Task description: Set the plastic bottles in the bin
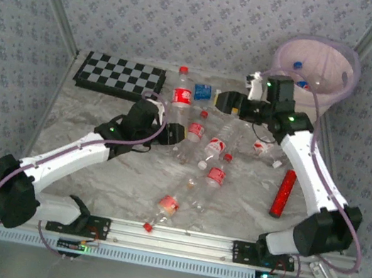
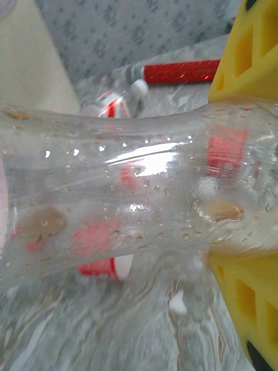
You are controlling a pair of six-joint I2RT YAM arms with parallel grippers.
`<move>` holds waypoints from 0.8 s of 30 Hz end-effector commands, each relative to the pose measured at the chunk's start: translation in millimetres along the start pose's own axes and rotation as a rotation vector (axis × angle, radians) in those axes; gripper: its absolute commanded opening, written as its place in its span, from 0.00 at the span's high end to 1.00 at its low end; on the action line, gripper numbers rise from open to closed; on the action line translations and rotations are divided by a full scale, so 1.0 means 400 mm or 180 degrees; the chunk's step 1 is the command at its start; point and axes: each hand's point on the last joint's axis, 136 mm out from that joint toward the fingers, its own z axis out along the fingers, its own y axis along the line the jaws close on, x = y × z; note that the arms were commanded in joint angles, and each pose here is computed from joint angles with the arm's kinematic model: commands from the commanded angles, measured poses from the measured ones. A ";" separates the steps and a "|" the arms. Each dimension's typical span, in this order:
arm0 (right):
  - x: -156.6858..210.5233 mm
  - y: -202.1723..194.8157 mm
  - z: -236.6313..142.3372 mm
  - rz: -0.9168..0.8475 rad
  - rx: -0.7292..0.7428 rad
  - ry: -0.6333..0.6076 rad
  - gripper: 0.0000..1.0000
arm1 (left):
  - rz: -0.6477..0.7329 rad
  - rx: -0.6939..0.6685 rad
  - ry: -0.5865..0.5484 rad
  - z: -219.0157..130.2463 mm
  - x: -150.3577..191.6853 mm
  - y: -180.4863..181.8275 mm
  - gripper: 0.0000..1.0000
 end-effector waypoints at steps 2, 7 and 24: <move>-0.016 0.069 0.070 -0.0056 -0.0409 0.0127 0.07 | 0.0241 0.0713 0.0032 -0.014 -0.013 -0.107 1.00; 0.020 0.062 0.123 -0.0039 -0.0413 0.0322 0.00 | 0.0294 0.0944 -0.0026 -0.018 -0.021 -0.138 1.00; 0.026 0.068 0.141 -0.0009 -0.0597 0.0351 0.47 | 0.0220 0.1019 0.0008 0.015 -0.038 -0.156 1.00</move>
